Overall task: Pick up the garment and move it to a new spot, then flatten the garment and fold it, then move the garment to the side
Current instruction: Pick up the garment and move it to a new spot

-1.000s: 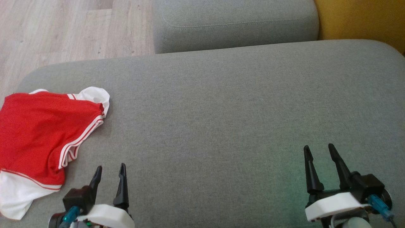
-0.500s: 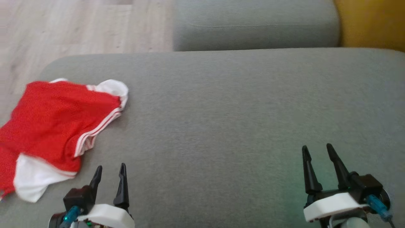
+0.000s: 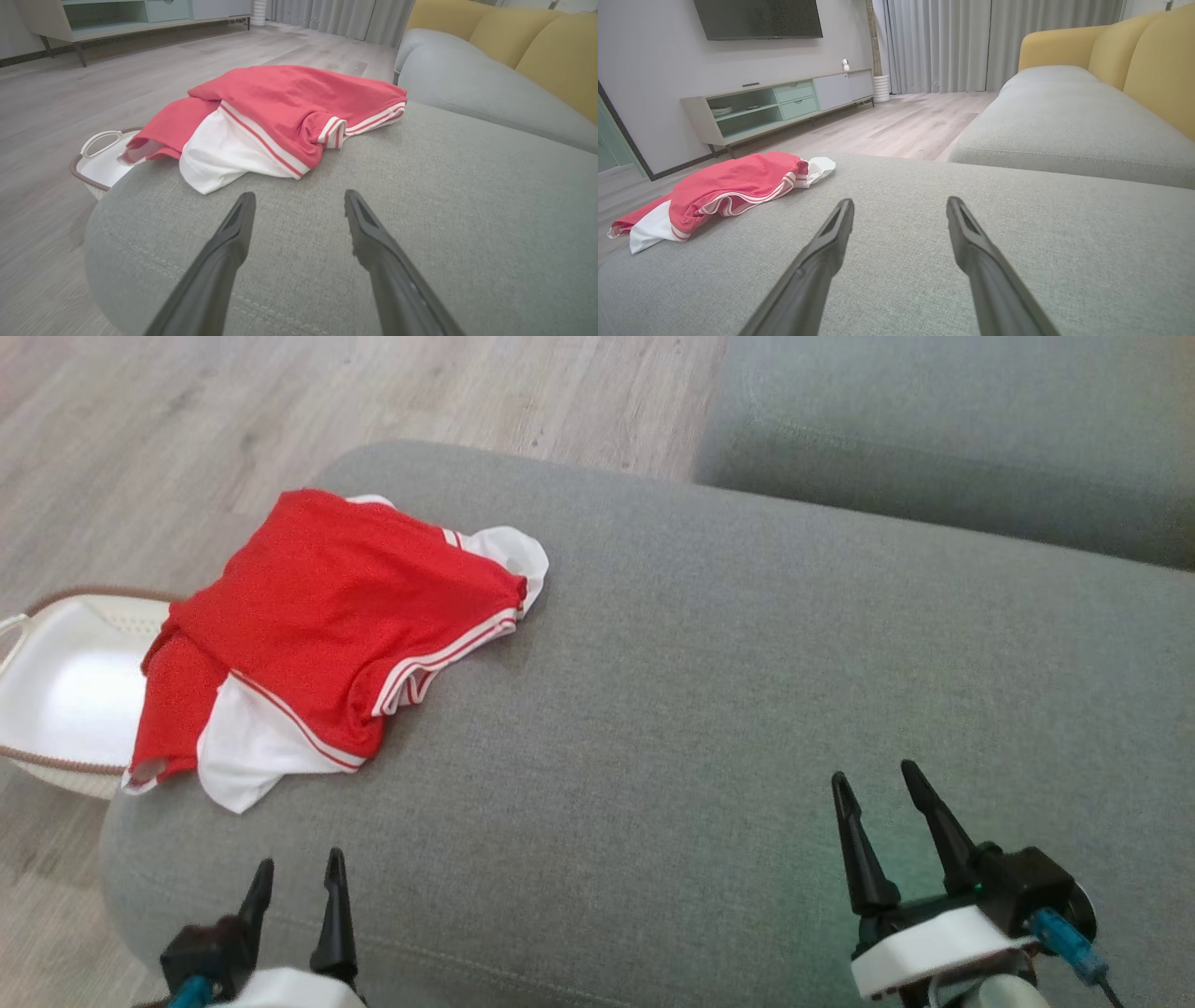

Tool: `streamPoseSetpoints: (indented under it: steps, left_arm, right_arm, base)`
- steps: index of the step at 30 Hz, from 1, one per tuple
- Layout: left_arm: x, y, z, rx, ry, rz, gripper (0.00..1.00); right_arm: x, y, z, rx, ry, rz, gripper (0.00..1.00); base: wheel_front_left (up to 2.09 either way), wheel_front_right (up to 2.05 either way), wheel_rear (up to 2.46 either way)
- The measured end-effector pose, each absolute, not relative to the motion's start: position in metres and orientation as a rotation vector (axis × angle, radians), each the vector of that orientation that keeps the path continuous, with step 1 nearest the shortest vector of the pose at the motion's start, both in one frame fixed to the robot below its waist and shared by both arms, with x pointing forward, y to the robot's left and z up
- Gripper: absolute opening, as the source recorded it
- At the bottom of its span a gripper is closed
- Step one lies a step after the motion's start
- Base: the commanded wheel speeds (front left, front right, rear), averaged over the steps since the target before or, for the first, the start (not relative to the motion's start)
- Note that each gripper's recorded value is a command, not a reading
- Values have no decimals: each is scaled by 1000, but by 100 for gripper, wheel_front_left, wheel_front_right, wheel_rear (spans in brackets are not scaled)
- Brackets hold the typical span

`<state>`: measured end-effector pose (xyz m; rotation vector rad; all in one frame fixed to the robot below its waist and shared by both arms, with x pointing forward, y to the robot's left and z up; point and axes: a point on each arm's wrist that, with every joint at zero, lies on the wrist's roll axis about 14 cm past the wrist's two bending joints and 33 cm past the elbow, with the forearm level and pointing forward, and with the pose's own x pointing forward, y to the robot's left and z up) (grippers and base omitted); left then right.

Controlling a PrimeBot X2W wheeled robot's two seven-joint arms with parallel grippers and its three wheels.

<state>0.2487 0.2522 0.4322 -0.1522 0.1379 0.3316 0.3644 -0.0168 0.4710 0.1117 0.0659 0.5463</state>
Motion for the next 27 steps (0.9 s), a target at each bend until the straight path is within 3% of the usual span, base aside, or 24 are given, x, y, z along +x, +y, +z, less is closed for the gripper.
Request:
streamPoseSetpoints:
  steps: [5,12,23,24,25,26,27]
  left_arm:
    - [264,257,440,-137,123,331,100]
    - [334,273,459,-93,116,301,100]
    - [434,286,408,-36,445,280,100]
    - [437,285,399,-34,478,281,86]
    - [438,285,390,-36,513,281,49]
    - [438,283,381,-36,544,278,19]
    - [438,282,374,-35,565,275,0]
  right_arm:
    - [371,-10,467,122,75,562,100]
    - [396,-23,456,113,87,539,100]
    - [437,-42,415,89,146,532,100]
    - [441,-44,412,90,150,527,100]
    - [443,-46,408,92,156,523,100]
    - [444,-48,406,93,161,517,100]
    - [445,-51,404,90,166,510,100]
  base:
    - [0,0,0]
    - [0,0,0]
    - [0,0,0]
    - [0,0,0]
    - [0,0,0]
    - [0,0,0]
    - [0,0,0]
